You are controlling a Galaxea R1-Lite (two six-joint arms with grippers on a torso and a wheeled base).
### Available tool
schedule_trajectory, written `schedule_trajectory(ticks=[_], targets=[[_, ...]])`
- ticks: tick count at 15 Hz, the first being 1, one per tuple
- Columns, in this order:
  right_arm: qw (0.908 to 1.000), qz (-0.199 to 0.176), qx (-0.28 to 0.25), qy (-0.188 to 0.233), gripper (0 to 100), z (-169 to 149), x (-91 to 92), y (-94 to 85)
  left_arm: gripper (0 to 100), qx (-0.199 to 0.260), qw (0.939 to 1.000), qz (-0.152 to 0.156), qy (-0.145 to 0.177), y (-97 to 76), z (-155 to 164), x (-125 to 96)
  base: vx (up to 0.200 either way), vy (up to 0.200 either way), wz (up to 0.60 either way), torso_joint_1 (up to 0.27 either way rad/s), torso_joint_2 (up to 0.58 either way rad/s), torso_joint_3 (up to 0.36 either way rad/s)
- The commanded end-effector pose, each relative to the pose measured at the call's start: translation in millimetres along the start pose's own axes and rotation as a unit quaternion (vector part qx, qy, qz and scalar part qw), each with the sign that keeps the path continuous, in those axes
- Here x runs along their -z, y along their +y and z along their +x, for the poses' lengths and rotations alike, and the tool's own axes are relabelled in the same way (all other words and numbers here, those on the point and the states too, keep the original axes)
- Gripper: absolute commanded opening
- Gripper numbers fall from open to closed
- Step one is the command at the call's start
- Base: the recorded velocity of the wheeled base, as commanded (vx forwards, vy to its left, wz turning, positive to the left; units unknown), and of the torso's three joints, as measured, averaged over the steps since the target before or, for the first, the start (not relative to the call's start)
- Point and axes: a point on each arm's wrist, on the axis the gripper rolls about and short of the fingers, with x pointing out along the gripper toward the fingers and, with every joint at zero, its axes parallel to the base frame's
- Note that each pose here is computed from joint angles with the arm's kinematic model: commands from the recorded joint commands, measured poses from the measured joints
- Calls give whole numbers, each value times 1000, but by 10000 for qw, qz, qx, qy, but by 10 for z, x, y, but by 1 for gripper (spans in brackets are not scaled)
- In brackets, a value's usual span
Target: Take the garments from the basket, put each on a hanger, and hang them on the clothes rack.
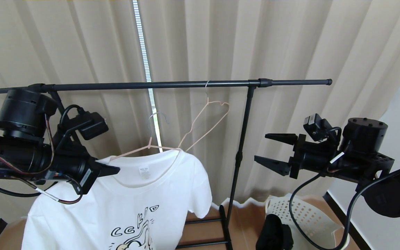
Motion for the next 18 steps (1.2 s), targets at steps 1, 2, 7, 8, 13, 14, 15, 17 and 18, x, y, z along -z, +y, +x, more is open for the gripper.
schedule_trajectory(ticks=[1,2,7,8,13,14,15,17,18], targets=[[10000,3,-15,9,100,7,9,5,0,114,9995,-117,283,41,174,70,0,0,0,0,0,0],[10000,3,-15,9,100,7,9,5,0,88,9992,-140,354,58,220,90,0,0,0,0,0,0],[10000,21,-17,20,100,7,17,6,0,-303,9980,-267,487,133,457,227,0,0,0,0,0,0],[10000,21,-17,20,100,7,17,6,0,-330,9978,-274,503,134,476,242,0,0,0,0,0,0],[10000,16,-16,14,100,9,14,4,0,-449,9964,-421,591,251,634,377,0,0,0,0,0,0],[10000,16,-16,14,100,9,14,4,0,-466,9959,-465,621,275,641,399,0,0,0,0,0,0],[10000,12,-7,9,100,7,11,-2,0,-486,9957,-486,617,295,651,403,0,0,0,0,0,0],[10000,12,-7,9,100,7,11,-2,0,-629,9949,-651,445,364,711,391,0,0,0,0,0,0],[10000,12,-7,9,100,7,11,-2,0,-747,9937,-780,295,394,732,366,0,0,0,0,0,0]])
